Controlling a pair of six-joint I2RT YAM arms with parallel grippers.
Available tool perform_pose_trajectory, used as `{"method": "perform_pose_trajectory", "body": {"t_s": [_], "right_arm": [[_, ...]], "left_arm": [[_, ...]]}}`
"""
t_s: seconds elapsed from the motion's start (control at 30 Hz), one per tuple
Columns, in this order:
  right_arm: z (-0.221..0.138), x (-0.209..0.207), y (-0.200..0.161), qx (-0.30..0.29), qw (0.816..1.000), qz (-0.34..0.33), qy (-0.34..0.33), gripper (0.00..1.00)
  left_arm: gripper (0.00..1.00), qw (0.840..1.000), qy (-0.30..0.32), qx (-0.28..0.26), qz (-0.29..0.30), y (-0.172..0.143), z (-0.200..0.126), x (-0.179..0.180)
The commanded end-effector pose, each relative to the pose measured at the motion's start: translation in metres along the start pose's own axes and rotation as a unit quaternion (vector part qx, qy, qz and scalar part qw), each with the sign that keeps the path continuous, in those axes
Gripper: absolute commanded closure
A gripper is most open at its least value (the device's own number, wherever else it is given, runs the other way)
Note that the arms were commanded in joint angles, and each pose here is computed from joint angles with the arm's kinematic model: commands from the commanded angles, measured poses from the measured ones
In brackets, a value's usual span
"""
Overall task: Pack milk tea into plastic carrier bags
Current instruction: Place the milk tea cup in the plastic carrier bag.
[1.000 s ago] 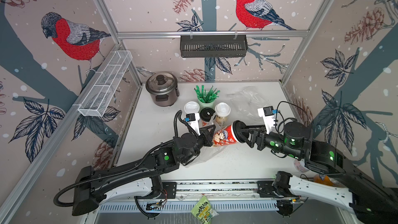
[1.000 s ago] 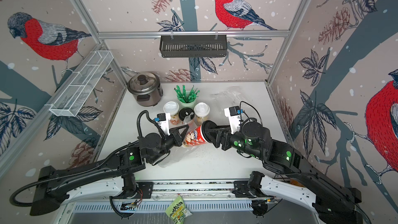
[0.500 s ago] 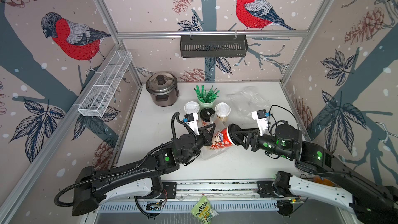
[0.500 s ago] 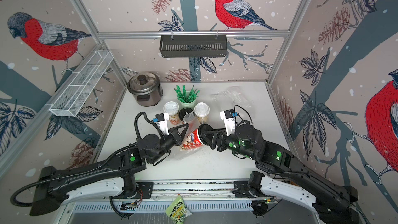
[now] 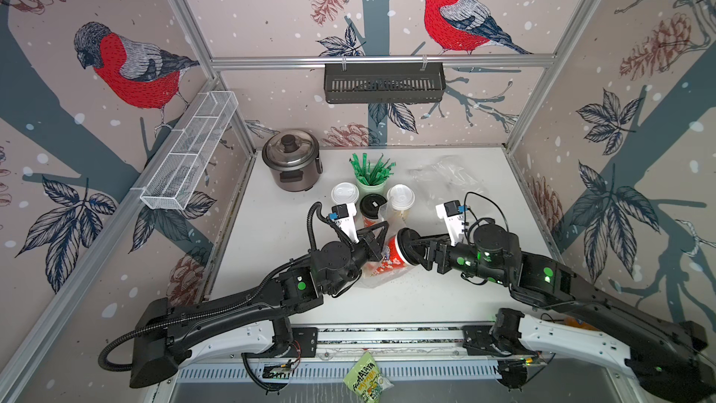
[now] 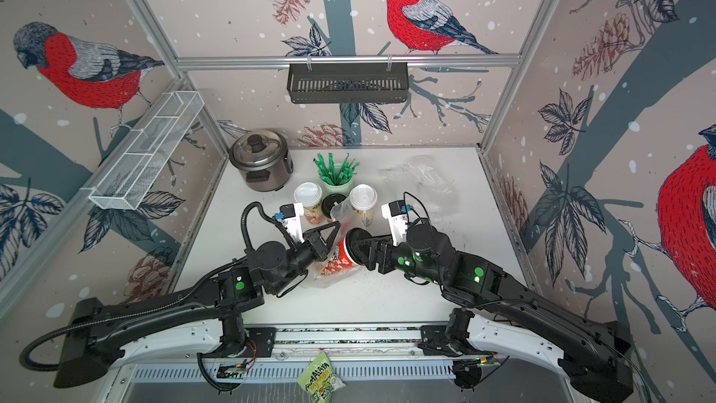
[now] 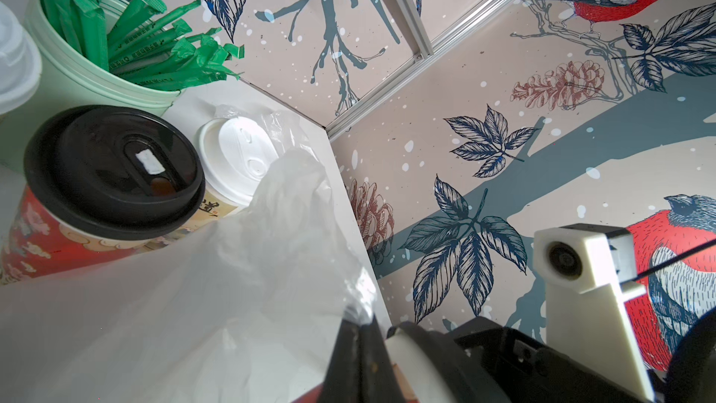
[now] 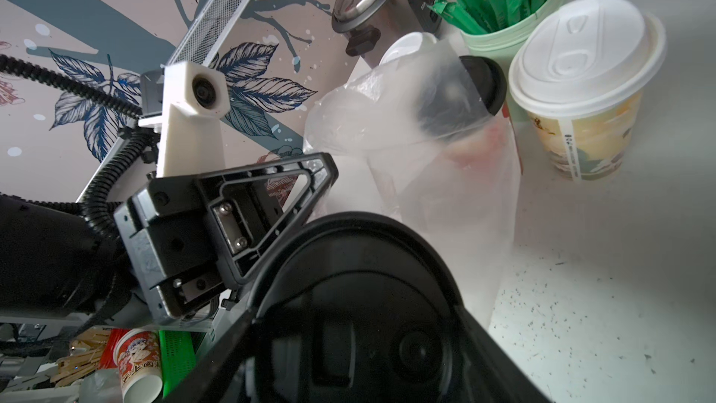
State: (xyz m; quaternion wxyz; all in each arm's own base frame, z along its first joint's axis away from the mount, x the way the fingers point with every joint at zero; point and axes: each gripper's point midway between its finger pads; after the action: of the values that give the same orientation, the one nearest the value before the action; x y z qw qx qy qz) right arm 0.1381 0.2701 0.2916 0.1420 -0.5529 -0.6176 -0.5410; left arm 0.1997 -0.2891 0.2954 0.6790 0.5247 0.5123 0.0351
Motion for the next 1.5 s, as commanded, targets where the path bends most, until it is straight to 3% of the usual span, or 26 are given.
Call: {"method": "perform_pose_trajectory", "body": {"t_s": [0.0,0.3,0.53,0.8,1.07,1.27,1.47], "right_arm": [[0.009,0.011,0.003,-0.017,1.0,-0.002,0.012,0.66],[0.039,0.005,-0.025,-0.011,0.996,-0.057,-0.062,0.67],[0.051,-0.023,-0.039,0.02,0.981,-0.099,-0.166,0.67],[0.043,-0.034,-0.061,0.091,0.96,-0.145,-0.221,0.67],[0.051,-0.049,-0.098,0.173,0.932,-0.184,-0.258,0.63],[0.061,-0.066,-0.104,0.179,0.916,-0.201,-0.297,0.48],[0.063,-0.049,-0.092,0.16,0.923,-0.21,-0.28,0.2]], "left_arm": [[1.0,0.999,-0.019,-0.027,-0.024,0.014,-0.001,-0.009],[1.0,0.999,-0.023,-0.032,-0.031,0.018,-0.004,-0.012],[1.0,0.998,-0.024,-0.039,-0.035,0.024,-0.01,-0.011],[1.0,0.999,0.002,-0.04,-0.035,0.026,-0.023,0.003],[1.0,0.999,0.025,0.006,-0.027,0.004,-0.028,0.019],[1.0,0.998,0.049,0.031,-0.02,-0.009,-0.031,0.034],[1.0,0.997,0.065,0.025,-0.021,-0.011,-0.036,0.045]]}}
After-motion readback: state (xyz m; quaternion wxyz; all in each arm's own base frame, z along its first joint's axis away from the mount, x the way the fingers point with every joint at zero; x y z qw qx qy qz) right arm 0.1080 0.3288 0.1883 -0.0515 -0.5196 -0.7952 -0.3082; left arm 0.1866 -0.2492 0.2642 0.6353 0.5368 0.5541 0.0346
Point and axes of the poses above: each gripper's point midway between its finger pads, its own z axis out along the fingers, its own x axis along the line the jaws close on, y = z × x, and after that the axes turned 12 degrees about z, right-handed
